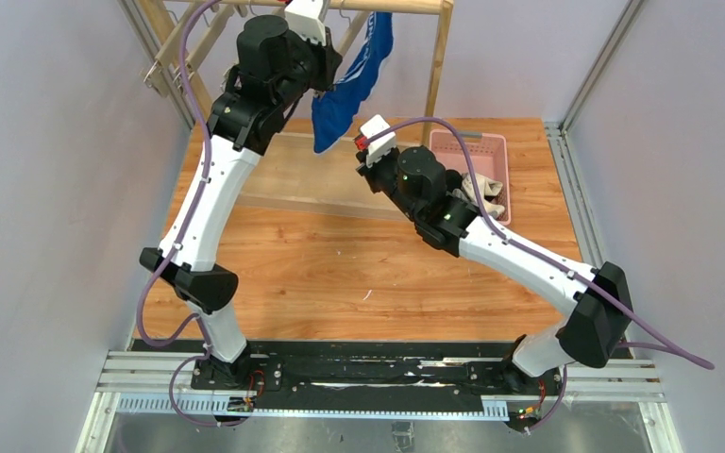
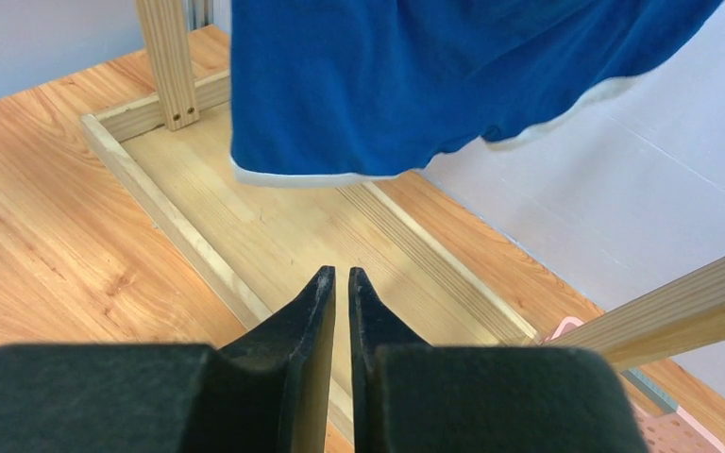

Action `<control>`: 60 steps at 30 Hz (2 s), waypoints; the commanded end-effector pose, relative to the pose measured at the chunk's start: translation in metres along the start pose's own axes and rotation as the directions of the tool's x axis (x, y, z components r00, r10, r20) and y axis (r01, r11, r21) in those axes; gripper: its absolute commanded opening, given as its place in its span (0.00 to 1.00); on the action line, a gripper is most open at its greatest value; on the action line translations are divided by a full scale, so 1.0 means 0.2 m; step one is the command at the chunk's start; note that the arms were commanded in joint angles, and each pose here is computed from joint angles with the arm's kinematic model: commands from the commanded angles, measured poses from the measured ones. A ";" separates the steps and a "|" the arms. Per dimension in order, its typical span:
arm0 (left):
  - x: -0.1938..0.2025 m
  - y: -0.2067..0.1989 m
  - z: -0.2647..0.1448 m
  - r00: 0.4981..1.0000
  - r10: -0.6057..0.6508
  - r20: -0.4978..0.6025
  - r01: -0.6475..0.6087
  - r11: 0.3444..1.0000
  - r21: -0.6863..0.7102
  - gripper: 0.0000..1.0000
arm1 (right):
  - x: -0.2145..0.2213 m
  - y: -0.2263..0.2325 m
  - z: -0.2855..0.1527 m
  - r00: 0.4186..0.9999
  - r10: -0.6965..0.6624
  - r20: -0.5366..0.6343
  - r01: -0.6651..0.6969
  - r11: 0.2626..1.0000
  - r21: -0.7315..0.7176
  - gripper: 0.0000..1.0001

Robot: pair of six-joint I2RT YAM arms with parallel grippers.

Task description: Remove the underwear clipped to the hanger

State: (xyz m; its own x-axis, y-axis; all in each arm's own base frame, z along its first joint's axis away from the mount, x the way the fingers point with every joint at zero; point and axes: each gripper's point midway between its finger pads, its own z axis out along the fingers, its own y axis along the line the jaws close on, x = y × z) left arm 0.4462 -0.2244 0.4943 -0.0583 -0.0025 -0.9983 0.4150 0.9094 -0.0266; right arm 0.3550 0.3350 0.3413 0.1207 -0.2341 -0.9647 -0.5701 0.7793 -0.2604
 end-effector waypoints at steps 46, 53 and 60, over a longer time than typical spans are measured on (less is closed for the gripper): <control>-0.15 0.01 -0.26 0.986 0.063 0.153 -0.065 0.998 0.008 0.00 | 0.22 -0.17 -0.18 0.999 0.010 -0.030 -0.007 0.992 0.122 0.10; 0.08 0.04 -0.44 0.995 0.084 0.059 -0.084 0.996 -0.002 0.00 | 0.28 -0.23 -0.18 0.995 0.056 -0.081 -0.045 0.991 0.124 0.12; 0.40 0.03 -0.73 0.986 0.118 -0.121 -0.111 0.992 0.057 0.00 | 0.40 -0.38 -0.27 0.979 0.168 -0.113 -0.156 0.982 0.108 0.56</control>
State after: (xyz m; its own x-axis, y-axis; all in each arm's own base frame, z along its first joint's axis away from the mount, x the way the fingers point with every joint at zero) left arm 0.3475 -0.1702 0.4268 -0.1199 0.1182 -0.9857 0.4286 0.9018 0.0560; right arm 0.3704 0.2472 0.2845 -0.0279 -0.2426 -0.9697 -0.4638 0.8625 -0.2024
